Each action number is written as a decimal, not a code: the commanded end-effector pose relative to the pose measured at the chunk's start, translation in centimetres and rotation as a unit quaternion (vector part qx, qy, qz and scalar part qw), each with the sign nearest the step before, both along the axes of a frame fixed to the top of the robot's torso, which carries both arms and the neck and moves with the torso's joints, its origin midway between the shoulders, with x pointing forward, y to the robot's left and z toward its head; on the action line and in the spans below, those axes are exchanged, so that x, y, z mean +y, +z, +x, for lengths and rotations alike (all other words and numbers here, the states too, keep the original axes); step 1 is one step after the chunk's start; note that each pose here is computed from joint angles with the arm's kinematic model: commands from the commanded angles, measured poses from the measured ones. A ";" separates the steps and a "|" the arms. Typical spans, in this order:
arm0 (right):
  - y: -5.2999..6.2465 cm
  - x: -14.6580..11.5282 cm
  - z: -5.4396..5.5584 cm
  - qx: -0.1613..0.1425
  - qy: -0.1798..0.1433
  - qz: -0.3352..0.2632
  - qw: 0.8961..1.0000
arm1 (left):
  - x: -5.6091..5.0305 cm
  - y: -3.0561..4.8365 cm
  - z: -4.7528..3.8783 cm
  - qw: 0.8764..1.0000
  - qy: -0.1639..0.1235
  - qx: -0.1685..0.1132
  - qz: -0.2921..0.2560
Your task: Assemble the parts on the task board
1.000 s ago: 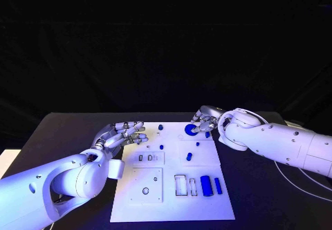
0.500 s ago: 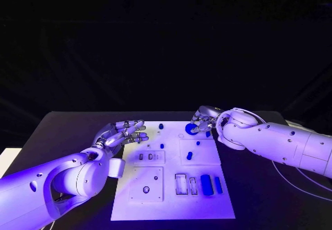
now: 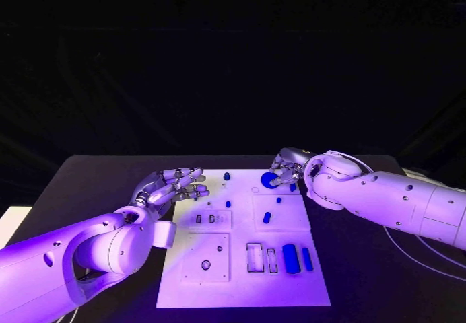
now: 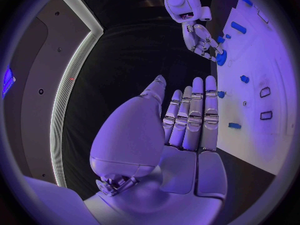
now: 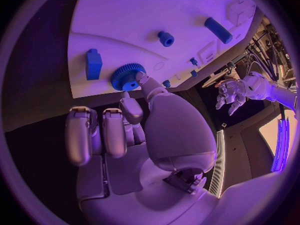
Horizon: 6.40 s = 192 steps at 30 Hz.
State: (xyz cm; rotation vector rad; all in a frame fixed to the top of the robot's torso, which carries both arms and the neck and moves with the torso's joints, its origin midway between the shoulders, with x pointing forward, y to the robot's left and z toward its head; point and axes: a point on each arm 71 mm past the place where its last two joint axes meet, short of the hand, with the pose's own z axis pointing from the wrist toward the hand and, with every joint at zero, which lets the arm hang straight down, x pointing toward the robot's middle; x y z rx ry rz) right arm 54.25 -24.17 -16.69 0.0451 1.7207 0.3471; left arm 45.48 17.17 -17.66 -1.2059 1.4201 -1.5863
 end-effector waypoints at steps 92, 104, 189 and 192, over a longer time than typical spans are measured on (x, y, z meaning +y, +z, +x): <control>-0.4 12.8 -1.1 -0.066 0.100 -0.033 0.992 | -0.7 0.22 -0.03 0.999 -0.024 -0.018 0.011; -0.4 12.9 -1.3 -0.069 0.113 -0.026 0.991 | -0.7 0.22 -0.02 0.999 -0.024 -0.018 0.011; -4.8 -7.4 -2.1 0.013 0.045 0.164 0.985 | 1.3 -0.51 0.90 1.000 -0.009 -0.018 0.022; -4.7 -7.4 -2.1 0.011 0.044 0.166 0.985 | 1.3 -0.52 0.91 1.000 -0.009 -0.017 0.022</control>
